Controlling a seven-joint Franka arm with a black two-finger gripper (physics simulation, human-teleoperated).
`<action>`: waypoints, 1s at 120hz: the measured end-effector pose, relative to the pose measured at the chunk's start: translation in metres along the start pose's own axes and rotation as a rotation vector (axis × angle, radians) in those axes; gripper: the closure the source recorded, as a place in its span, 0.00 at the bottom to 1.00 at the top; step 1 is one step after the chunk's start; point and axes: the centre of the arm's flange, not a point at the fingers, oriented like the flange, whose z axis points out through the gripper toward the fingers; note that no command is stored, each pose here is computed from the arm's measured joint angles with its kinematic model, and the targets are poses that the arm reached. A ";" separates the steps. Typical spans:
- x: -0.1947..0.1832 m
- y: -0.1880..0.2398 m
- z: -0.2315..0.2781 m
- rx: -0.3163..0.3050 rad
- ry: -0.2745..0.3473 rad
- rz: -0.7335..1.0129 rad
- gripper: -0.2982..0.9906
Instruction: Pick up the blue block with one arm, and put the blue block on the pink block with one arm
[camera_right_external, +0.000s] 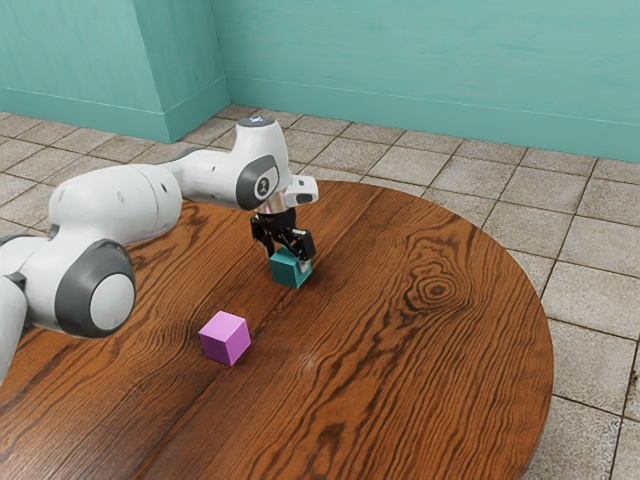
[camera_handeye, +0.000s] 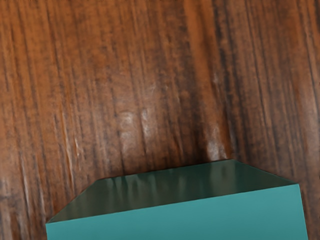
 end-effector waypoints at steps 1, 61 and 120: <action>0.000 0.000 0.000 0.000 0.000 0.001 0.23; 0.001 0.000 -0.003 0.001 0.011 0.028 0.43; -0.071 -0.012 -0.079 -0.016 -0.138 -0.042 0.48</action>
